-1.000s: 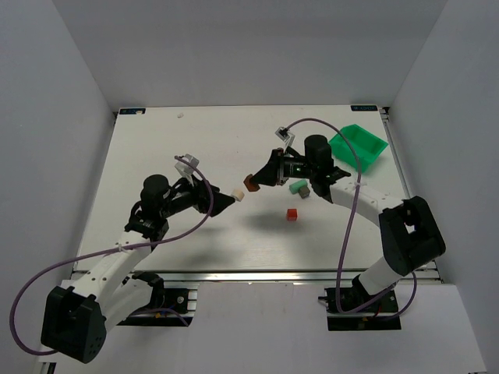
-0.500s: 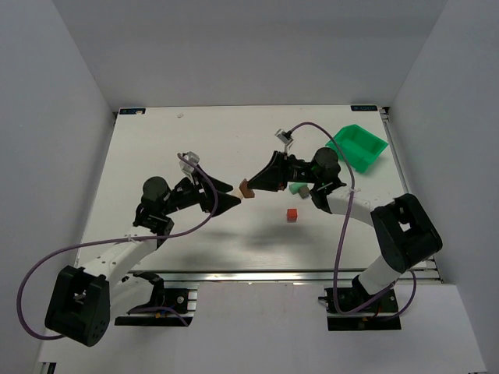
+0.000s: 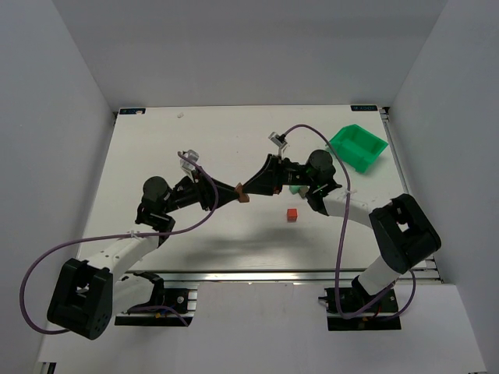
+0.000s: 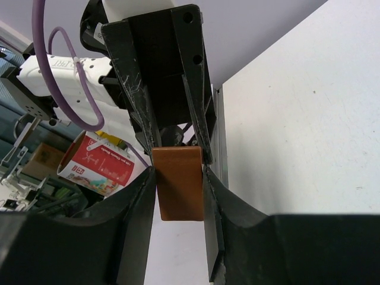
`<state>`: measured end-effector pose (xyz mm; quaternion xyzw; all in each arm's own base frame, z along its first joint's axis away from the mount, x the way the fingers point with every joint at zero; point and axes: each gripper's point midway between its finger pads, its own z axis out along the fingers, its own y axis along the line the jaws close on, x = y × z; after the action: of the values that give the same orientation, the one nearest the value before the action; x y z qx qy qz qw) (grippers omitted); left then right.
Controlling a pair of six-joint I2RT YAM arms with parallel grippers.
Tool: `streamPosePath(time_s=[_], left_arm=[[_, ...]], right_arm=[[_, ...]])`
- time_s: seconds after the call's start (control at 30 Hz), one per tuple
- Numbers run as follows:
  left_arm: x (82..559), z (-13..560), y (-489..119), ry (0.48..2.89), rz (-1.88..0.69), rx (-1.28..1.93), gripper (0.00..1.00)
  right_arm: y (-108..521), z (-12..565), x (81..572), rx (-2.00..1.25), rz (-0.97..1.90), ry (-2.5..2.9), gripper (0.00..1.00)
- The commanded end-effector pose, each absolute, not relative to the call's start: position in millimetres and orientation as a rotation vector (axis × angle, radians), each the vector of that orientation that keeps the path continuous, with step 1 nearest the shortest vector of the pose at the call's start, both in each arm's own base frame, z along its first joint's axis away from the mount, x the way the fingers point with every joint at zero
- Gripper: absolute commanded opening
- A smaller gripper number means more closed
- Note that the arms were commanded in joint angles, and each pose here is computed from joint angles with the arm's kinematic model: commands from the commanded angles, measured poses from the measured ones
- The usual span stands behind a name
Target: Build the wood block tower
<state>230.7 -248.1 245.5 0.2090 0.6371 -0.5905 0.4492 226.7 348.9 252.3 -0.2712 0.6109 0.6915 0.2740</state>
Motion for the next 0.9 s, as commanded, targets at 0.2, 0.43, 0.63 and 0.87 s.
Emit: streamPosePath(time_s=[0.2,0.43,0.63,0.87], left_arm=[[215.8,267.0,-248.5,1.480,-1.460,0.604,0.25],[234.2,269.6,-245.2,1.549,-1.387,0.514,0.02],[260.0,241.3,-225.9,1.796,-1.209,0.271,0.00],[284.8,181.8,-166.1,2.152,-0.787,-0.221,0.00]], right_arm=[[356.9,272.3,228.7,-0.768,1.831,1.550,0.20],[353.4,268.9,233.4,-0.743,1.831,1.597,0.61],[336.5,259.4,257.2,-0.621,1.786,1.680,0.89],[285.8,213.7,328.9,-0.314,1.083,1.987,0.90]])
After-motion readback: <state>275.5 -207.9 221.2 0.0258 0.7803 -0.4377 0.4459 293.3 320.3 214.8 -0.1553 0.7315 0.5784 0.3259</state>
